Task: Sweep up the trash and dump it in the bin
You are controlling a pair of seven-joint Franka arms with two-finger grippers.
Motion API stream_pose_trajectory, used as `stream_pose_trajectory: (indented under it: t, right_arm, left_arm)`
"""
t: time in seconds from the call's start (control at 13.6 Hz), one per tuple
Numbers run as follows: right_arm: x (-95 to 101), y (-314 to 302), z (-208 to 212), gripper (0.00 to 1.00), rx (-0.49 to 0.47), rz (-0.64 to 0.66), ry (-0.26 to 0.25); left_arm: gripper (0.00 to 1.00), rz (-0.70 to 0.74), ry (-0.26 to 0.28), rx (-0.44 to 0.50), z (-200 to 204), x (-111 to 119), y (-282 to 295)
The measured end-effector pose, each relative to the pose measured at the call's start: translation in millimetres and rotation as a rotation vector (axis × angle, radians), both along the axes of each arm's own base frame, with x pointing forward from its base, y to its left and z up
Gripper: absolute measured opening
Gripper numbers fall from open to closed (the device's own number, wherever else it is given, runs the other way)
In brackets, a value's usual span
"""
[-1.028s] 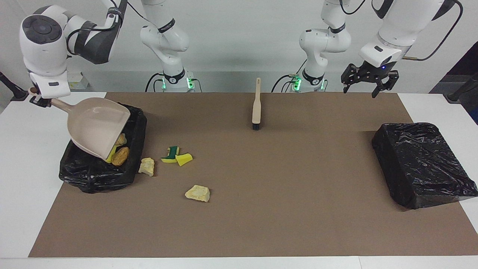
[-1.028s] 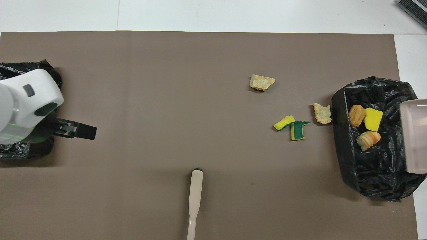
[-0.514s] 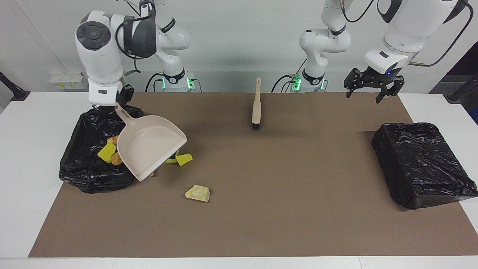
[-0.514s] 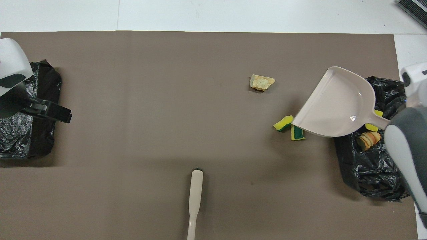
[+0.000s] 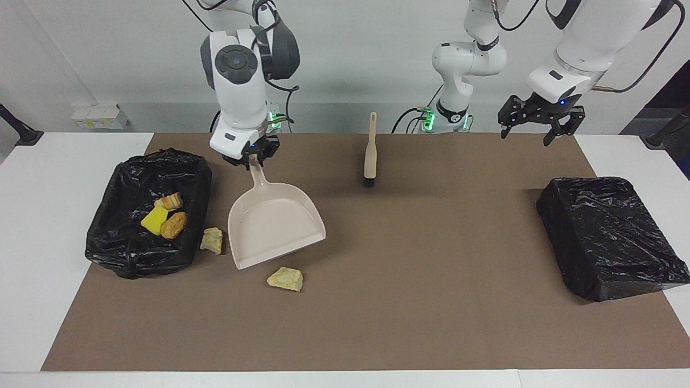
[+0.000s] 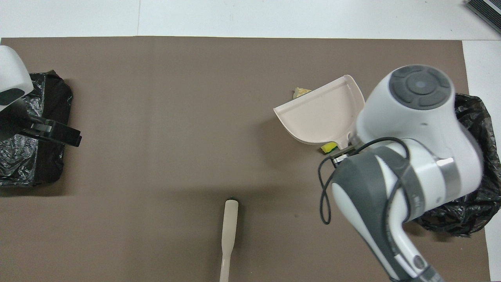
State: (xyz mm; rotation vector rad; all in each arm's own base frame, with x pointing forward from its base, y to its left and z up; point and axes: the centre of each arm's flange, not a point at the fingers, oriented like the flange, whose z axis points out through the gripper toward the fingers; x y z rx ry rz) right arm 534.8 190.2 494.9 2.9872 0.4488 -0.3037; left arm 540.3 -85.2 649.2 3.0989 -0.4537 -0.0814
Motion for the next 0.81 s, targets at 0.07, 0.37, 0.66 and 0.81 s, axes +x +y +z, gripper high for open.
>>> stream_pose_trajectory:
  t: [0.07,0.37,0.66,0.81]
  right_arm:
    - [-2.7,23.9,-8.5,0.33,0.018,-0.049,-0.002]
    - [-15.2,109.3,-44.4,0.33,0.015,-0.217,0.002]
    - [-11.0,210.9,-86.6,0.33,0.046,-0.316,-0.071]
    - [1.7,243.1,-108.7,0.33,0.072,-0.339,-0.094]
  left_arm:
    - [1.0,0.0,-0.003,0.0,1.6,-0.9,0.2]
    - [1.0,0.0,-0.007,-0.001,3.7,-2.1,0.5]
    - [1.0,0.0,-0.007,-0.001,3.7,-2.1,0.5]
    - [1.0,0.0,-0.007,-0.001,3.7,-2.1,0.5]
